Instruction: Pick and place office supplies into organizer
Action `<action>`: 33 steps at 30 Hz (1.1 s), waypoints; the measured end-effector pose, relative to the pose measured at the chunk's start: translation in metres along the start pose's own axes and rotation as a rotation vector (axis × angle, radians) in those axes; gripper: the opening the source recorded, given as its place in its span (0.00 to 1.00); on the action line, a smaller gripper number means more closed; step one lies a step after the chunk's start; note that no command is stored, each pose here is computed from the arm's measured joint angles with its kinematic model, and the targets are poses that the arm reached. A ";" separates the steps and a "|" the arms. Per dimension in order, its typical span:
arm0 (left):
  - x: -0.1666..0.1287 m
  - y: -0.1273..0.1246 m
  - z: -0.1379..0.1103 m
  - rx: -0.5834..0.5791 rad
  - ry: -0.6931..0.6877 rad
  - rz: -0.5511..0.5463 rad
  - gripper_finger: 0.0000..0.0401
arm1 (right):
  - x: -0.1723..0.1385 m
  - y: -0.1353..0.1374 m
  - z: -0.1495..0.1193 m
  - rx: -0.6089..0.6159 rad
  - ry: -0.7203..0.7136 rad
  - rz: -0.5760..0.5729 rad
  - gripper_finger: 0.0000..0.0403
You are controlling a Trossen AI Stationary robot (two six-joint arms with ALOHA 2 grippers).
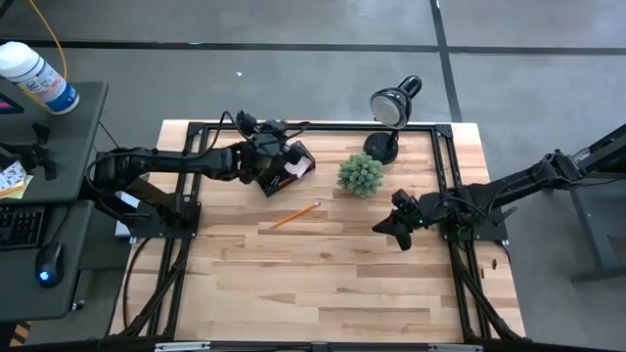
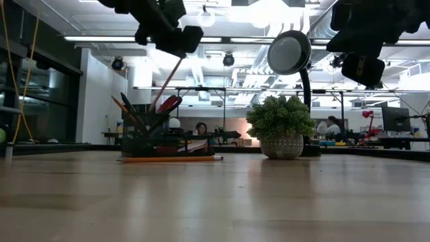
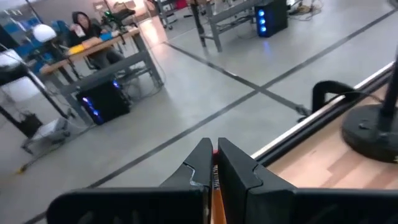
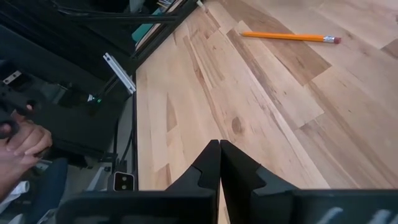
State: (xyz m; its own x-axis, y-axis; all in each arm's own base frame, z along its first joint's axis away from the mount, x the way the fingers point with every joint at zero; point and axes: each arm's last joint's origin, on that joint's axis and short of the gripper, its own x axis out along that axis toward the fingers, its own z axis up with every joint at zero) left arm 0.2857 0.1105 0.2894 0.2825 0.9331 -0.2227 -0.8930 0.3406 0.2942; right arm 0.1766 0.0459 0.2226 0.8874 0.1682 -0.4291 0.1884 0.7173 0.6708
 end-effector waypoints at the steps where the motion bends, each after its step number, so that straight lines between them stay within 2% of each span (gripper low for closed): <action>1: 0.001 0.001 0.000 0.011 0.001 0.011 0.00 | 0.000 0.000 0.000 0.001 0.000 -0.001 0.01; 9: 0.011 0.005 -0.010 0.078 0.068 0.037 0.00 | 0.000 -0.001 0.001 -0.003 0.003 0.002 0.01; 16: 0.014 0.004 -0.044 0.017 0.082 0.067 0.00 | 0.000 -0.001 0.001 -0.003 0.004 0.002 0.00; 21: 0.014 0.002 -0.063 -0.079 0.027 0.027 0.00 | 0.000 -0.001 0.001 -0.002 0.004 0.002 0.01; 23: 0.014 0.001 -0.061 -0.120 -0.002 0.005 0.00 | 0.000 -0.001 0.001 -0.002 0.003 0.001 0.01; 28: 0.014 0.001 -0.042 -0.125 -0.044 -0.010 0.00 | 0.000 -0.001 0.001 -0.001 0.001 0.000 0.01; 33: 0.010 0.005 -0.007 -0.052 -0.115 -0.021 0.00 | 0.000 -0.001 0.001 0.001 0.001 -0.001 0.00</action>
State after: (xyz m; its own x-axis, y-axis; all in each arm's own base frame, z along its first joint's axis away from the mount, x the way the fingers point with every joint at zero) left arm 0.2818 0.1210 0.2822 0.3373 0.9339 -0.1189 -0.9025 0.3567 0.2412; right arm 0.1770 0.0442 0.2225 0.8867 0.1688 -0.4303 0.1891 0.7169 0.6710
